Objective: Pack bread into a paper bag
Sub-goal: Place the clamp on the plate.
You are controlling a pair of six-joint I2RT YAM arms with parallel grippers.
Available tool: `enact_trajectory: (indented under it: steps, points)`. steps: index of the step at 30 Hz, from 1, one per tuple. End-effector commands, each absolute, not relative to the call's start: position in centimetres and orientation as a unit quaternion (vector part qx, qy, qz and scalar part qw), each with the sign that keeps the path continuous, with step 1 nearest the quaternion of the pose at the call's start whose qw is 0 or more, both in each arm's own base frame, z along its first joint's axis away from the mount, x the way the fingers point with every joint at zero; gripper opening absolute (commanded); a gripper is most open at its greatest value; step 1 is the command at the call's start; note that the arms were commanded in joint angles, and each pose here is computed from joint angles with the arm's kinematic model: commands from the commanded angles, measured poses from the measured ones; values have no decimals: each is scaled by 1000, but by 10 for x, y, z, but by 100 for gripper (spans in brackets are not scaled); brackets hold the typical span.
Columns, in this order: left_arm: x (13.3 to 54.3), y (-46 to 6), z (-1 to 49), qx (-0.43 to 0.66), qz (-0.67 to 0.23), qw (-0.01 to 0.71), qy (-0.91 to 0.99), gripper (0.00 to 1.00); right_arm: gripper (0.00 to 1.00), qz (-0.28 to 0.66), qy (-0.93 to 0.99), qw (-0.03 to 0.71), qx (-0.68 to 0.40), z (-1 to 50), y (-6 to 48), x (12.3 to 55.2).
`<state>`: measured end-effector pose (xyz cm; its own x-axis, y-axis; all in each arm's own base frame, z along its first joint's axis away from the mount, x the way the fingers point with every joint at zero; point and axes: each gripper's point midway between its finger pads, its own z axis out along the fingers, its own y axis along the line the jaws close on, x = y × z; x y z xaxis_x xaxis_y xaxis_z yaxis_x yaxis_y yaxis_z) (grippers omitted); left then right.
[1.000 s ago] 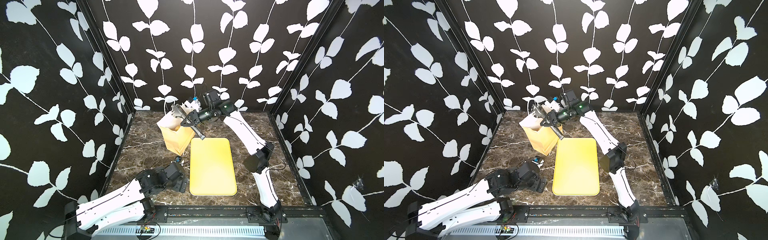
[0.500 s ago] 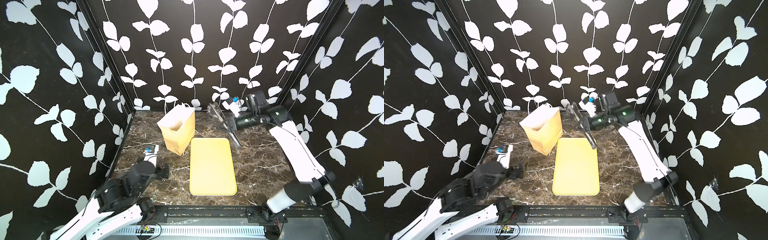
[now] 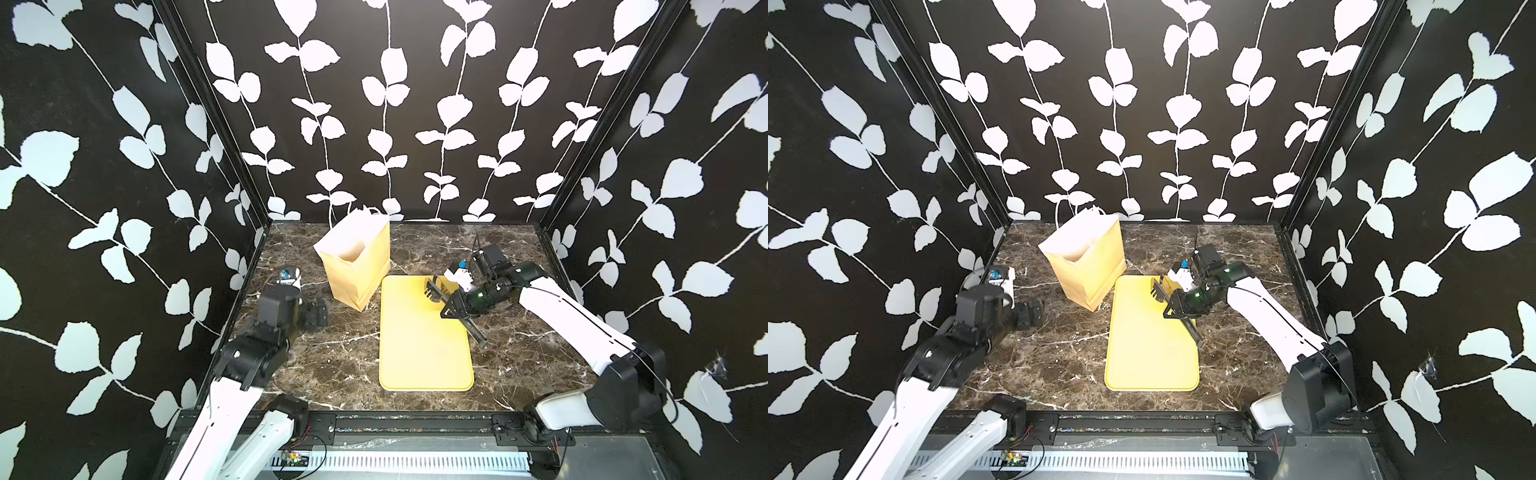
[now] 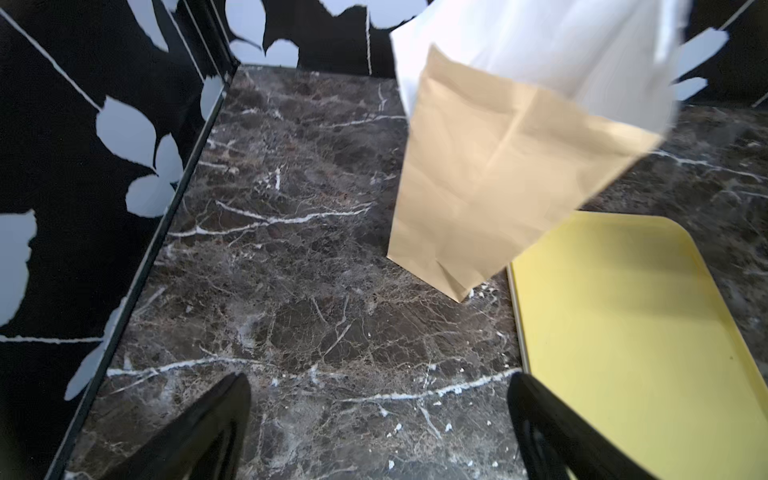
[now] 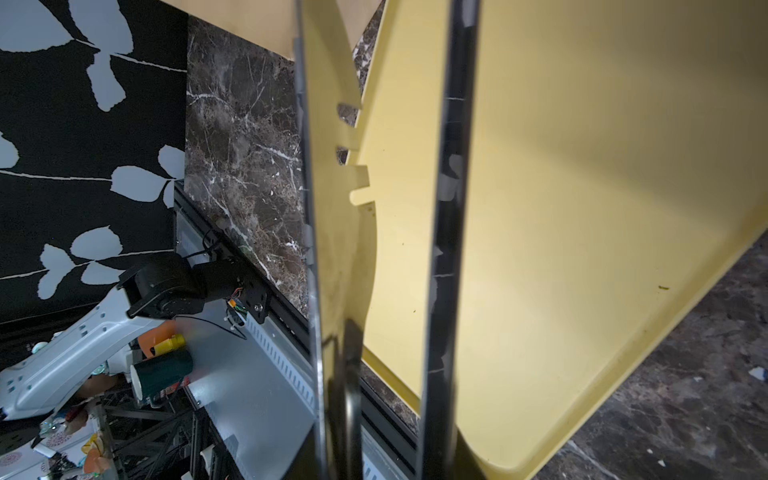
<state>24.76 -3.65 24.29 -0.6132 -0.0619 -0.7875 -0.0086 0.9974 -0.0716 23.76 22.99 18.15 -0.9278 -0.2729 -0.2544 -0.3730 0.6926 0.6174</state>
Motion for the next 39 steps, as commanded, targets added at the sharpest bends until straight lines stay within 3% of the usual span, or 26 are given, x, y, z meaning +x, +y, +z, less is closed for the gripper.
enact_trajectory:
  steps: [1,5,12,19,20,21,25,31,36,39]
  points:
    - [271,-47,248,23,-74,451,889,98,30,346,911,107,-196,166,237,257]
    - [295,-22,242,10,-43,461,886,99,29,317,923,93,-200,132,235,264]
    - [334,25,187,-51,0,483,874,98,30,244,942,77,-220,80,235,275]
    - [352,43,140,-23,66,469,880,99,36,189,947,78,-249,43,240,288]
    - [355,42,136,-17,62,471,880,99,90,182,948,77,-251,36,240,289]
    - [359,40,134,-11,59,472,880,99,99,176,948,74,-254,30,240,289]
    - [368,43,125,-8,68,477,876,98,99,185,944,85,-260,40,248,289]
    - [382,44,114,0,56,474,879,98,99,174,927,216,-252,130,233,305]
    - [396,39,114,12,31,491,871,98,100,89,901,372,-205,186,169,337]
    - [403,33,104,18,12,491,871,98,100,39,889,421,-177,173,125,351]
